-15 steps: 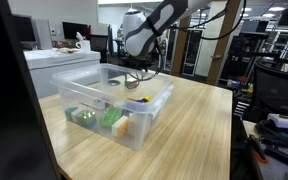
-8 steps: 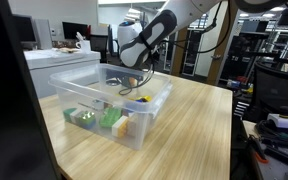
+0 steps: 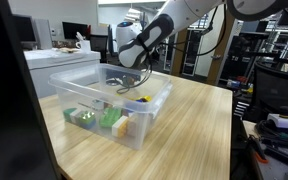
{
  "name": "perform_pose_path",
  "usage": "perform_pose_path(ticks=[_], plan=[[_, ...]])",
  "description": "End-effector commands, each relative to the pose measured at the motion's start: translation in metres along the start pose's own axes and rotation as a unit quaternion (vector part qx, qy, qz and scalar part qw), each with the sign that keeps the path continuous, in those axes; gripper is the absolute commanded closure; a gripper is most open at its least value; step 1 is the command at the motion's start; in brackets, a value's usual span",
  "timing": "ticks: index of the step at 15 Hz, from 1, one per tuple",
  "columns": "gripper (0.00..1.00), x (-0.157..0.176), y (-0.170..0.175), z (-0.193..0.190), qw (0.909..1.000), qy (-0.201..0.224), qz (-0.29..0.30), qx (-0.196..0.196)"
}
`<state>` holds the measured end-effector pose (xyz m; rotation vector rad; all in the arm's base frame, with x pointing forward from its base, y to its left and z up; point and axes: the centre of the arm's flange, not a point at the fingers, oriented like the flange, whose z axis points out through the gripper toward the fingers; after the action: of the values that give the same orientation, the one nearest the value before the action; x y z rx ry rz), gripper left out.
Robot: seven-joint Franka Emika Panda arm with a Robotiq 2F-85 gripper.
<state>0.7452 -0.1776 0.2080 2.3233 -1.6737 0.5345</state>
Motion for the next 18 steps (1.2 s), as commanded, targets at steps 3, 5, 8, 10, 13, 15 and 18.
perform_pose_path(ticks=[3, 5, 8, 10, 13, 15, 18], plan=[[0.8, 0.003, -0.001, 0.013, 0.9999, 0.006, 0.013, 0.008], [0.81, 0.005, 0.0, 0.008, 0.9998, 0.007, 0.014, 0.014], [0.81, 0.009, 0.0, -0.015, 0.9987, 0.007, 0.013, 0.049], [0.81, 0.007, -0.005, -0.043, 0.9952, 0.006, 0.009, 0.097], [0.81, 0.002, -0.023, -0.099, 0.9806, 0.018, 0.009, 0.195], [0.81, -0.005, -0.032, -0.135, 0.9669, 0.02, 0.009, 0.254], [0.81, -0.018, -0.04, -0.186, 0.9449, 0.004, -0.02, 0.327]])
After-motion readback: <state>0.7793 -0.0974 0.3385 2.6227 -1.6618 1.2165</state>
